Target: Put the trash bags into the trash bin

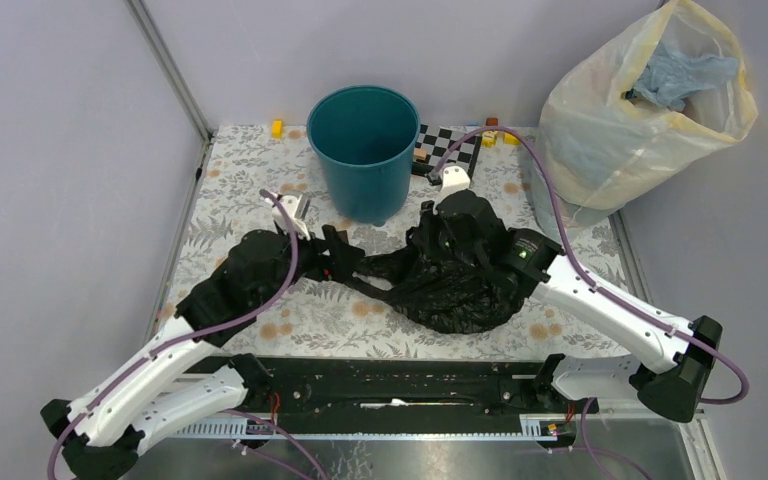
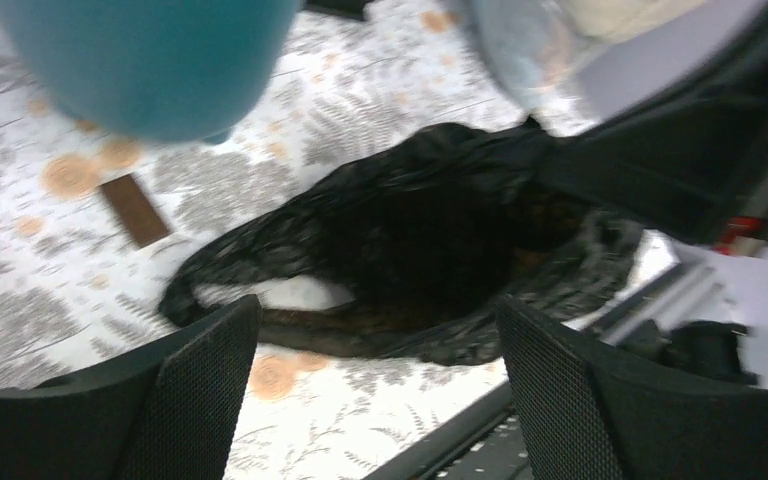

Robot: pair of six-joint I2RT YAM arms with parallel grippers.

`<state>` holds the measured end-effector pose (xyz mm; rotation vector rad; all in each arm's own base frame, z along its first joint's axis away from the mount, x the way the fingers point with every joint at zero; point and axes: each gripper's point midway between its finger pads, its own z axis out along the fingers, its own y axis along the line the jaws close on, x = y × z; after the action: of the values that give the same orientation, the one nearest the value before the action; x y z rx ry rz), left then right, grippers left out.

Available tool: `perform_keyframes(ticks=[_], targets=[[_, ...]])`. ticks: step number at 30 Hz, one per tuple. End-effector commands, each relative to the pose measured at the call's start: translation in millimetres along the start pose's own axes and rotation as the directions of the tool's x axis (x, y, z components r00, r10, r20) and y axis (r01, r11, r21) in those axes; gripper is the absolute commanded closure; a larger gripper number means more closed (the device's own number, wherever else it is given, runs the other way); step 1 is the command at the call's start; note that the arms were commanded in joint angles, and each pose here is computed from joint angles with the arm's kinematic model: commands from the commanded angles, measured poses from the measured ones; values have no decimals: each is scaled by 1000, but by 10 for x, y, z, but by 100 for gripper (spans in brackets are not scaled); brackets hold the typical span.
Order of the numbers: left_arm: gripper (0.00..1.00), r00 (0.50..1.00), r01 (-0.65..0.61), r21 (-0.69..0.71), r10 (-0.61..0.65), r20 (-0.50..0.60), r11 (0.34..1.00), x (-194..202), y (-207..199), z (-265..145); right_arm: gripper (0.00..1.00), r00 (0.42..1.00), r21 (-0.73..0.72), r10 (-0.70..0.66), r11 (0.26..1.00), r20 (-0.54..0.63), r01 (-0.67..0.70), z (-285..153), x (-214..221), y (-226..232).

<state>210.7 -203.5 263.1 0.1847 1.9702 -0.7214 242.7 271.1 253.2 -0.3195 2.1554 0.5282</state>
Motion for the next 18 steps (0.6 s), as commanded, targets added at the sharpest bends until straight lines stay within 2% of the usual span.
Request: perform_keyframes(ticks=[1, 4, 6, 8, 10, 13, 18], targets=[[12, 996, 91, 249, -93, -2, 964, -25, -458, -90, 83, 998, -151, 39, 988, 50, -31, -68, -118, 279], [22, 974, 215, 377, -228, -11, 901, -23, -676, -123, 68, 999, -197, 36, 980, 38, -28, -68, -11, 320], [30, 952, 287, 400, -307, -14, 871, -14, -696, -124, 53, 998, -233, 47, 972, 42, -36, -104, 15, 357], [33, 931, 339, 410, -365, -16, 847, -9, -693, -125, 47, 998, -260, 55, 965, 45, -41, -141, 40, 381], [34, 914, 376, 426, -406, -22, 823, 0, -706, -121, 42, 997, -271, 59, 962, 46, -44, -178, 62, 377], [29, 894, 418, 431, -445, -40, 800, 60, -696, -94, 35, 997, -272, 60, 961, 54, -43, -229, 88, 342], [27, 867, 472, 399, -496, -47, 786, 168, -594, -45, 30, 996, -224, 62, 974, 63, -47, -261, 143, 204]])
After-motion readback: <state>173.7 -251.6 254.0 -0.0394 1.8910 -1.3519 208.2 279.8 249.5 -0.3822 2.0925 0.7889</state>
